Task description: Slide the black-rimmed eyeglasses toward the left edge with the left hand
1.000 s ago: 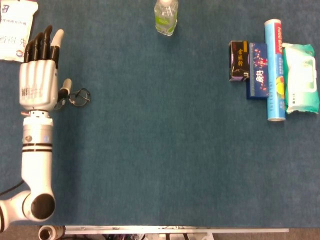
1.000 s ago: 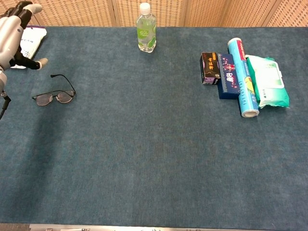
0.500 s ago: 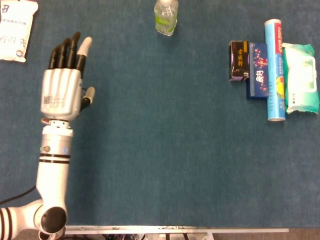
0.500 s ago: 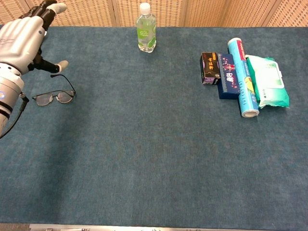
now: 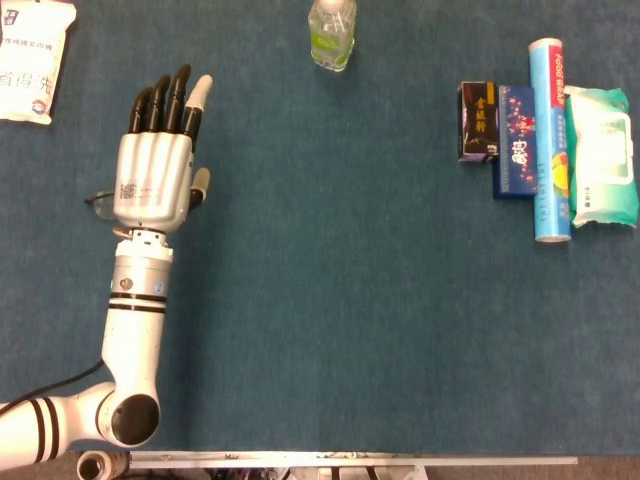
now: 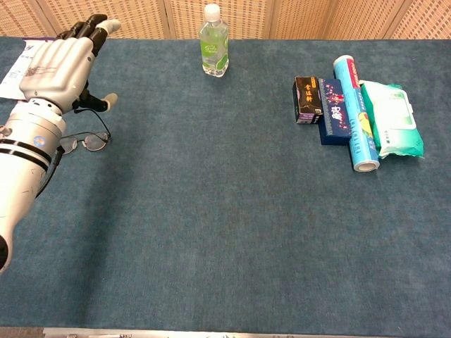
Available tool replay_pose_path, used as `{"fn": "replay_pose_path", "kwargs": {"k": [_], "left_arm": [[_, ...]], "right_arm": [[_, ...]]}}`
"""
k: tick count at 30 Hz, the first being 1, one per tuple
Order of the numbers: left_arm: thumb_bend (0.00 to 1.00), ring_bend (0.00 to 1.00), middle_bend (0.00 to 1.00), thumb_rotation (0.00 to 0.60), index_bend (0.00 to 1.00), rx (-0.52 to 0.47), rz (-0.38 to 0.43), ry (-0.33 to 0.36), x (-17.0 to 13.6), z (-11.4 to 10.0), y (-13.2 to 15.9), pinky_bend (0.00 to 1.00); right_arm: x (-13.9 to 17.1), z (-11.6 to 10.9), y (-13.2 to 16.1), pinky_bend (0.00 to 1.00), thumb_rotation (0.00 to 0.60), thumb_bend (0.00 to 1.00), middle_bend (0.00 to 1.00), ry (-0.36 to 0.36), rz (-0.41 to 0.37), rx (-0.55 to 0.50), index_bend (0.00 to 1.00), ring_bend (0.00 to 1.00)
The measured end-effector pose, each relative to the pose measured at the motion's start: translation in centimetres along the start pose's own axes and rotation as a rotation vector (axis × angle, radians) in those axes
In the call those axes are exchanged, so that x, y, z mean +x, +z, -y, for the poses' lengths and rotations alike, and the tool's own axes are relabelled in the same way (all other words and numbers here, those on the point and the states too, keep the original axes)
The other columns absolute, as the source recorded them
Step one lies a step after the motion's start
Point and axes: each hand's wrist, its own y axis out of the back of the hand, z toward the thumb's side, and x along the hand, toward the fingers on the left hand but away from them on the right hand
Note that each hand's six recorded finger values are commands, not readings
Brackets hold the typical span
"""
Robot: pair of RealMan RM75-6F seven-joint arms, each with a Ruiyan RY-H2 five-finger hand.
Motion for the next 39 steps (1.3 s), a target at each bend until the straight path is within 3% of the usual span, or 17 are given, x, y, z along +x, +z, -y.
{"fn": "replay_pose_path", "kwargs": {"k": [6,39], "left_arm": [[0.34,0.00,0.00,0.600,0.00,0.030,-0.037,0.006,0.5,0.6,-1.5,0.09],[0.34,0.00,0.00,0.600,0.00,0.058,-0.224,-0.041,-0.1,2.7,-9.8,0.09]], "right_arm": [[0.0,0.1,0.0,0.21,0.600,0.35,0.44,0.003,0.001,0.002,0.53,0.25],[-0.1,0.7,0.2,0.21,0.600,0.35,0.44,0.016,0.000,0.016,0.53,0.25]]}}
